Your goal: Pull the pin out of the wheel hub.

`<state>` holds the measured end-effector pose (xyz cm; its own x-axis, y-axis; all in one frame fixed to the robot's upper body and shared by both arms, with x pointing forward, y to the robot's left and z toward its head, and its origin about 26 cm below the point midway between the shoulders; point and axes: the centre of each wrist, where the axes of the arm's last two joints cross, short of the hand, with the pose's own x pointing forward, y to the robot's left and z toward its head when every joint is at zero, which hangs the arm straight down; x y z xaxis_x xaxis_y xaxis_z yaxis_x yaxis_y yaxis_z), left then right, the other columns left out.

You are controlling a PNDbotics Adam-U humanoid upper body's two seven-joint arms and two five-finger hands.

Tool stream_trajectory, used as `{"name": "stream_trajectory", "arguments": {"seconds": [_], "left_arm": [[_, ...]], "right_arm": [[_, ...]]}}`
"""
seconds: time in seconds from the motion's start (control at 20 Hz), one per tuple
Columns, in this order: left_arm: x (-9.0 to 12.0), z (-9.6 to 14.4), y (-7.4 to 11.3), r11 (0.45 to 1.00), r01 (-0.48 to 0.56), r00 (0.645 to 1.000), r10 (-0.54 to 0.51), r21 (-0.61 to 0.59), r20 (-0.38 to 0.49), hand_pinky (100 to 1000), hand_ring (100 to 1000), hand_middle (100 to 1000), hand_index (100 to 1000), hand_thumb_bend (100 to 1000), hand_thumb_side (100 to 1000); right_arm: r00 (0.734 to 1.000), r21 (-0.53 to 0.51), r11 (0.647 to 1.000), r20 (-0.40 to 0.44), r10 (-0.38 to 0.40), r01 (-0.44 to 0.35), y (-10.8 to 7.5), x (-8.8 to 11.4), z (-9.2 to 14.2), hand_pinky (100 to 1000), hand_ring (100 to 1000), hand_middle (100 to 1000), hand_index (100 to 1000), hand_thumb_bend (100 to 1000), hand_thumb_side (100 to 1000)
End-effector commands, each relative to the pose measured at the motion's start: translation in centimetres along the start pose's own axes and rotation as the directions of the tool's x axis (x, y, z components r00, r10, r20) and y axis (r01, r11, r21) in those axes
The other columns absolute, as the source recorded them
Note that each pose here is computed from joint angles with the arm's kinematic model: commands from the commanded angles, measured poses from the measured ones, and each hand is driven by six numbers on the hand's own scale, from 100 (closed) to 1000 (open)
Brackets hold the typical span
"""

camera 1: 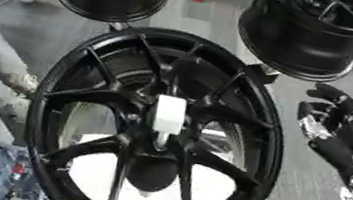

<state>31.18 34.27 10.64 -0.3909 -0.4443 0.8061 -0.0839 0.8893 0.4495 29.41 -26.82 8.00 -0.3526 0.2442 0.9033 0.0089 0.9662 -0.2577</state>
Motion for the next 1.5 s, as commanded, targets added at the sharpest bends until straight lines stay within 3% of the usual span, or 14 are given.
{"name": "stream_trajectory", "arguments": {"seconds": [0.05, 0.4, 1.5], "left_arm": [[0.4, -0.1, -0.8, 0.999, -0.027, 1.0, 0.027, -0.019, 0.001, 604, 578, 651, 791, 142, 651], [0.4, -0.1, -2.1, 0.997, -0.057, 0.998, 0.057, -0.043, -0.011, 603, 577, 648, 790, 151, 650], [0.6, -0.2, -2.8, 0.996, -0.061, 0.998, 0.06, -0.067, -0.014, 603, 577, 648, 788, 150, 649]], "right_arm": [[0.999, 0.0, 1.0, 0.034, 0.009, -0.009, -0.3, 0.8, -0.4, 643, 697, 735, 833, 227, 272], [0.999, -0.002, 1.0, 0.036, 0.008, -0.008, -0.4, 0.8, -0.4, 643, 697, 735, 833, 225, 267], [0.999, 0.003, 1.0, 0.039, 0.008, -0.008, -0.4, 0.9, -0.5, 643, 697, 735, 833, 227, 265]]}}
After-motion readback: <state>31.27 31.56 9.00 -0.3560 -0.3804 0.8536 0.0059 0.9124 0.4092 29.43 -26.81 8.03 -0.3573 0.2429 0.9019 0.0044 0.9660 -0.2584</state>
